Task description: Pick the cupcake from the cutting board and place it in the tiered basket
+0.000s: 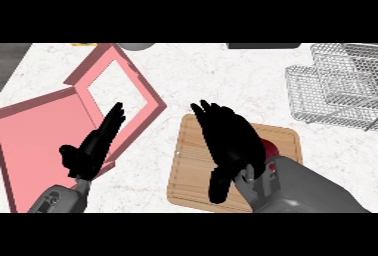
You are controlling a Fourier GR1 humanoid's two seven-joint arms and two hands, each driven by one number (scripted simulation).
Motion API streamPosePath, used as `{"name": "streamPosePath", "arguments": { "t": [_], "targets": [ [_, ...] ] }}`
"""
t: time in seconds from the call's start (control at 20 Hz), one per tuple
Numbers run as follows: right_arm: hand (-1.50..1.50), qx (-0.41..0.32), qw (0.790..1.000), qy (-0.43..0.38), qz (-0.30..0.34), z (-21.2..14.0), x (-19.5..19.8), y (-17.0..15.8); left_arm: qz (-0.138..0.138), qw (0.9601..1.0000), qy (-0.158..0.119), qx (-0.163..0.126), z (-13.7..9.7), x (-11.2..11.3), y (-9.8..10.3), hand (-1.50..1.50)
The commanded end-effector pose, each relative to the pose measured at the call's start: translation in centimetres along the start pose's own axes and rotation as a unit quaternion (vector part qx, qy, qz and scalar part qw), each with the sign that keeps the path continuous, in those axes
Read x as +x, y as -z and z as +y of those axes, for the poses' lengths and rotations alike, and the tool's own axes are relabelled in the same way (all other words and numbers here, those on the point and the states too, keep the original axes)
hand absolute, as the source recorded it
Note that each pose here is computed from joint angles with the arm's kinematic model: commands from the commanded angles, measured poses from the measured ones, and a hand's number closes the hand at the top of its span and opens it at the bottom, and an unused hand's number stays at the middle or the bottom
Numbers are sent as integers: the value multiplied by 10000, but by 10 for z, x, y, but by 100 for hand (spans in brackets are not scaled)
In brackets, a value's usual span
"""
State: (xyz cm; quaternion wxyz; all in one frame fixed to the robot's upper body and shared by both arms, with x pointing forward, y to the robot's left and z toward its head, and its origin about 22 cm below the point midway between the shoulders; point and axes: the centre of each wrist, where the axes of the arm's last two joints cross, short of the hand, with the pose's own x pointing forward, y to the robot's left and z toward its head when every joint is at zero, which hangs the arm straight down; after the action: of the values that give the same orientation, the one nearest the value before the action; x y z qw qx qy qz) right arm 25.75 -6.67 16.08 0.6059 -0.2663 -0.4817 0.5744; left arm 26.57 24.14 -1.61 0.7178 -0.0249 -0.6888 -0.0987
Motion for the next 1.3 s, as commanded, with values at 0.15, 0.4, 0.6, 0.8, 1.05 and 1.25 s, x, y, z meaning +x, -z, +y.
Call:
{"name": "streamPosePath", "arguments": {
  "t": [0.15,0.4,0.6,0.8,1.05,1.25],
  "targets": [
    [-150,-332,9925,-381,1113,9,14,-13,59,10000,-20,-14,1,-8,-9,0],
    [-150,-110,9831,-787,1648,21,-1,1,44,10000,21,-84,-5,-6,-2,0],
    [-150,145,9816,-615,1804,32,-8,15,-71,9999,18,-119,-10,-12,-3,0],
    [-150,108,9834,-528,1733,41,-16,16,-36,9999,-54,-81,3,-10,-3,0],
    [-150,89,9798,-510,1933,54,-10,20,-60,9999,7,-101,-12,-5,-2,0],
    [-150,111,9768,-374,2104,59,-24,30,-47,9999,12,-109,4,5,7,0]
  ]
}}
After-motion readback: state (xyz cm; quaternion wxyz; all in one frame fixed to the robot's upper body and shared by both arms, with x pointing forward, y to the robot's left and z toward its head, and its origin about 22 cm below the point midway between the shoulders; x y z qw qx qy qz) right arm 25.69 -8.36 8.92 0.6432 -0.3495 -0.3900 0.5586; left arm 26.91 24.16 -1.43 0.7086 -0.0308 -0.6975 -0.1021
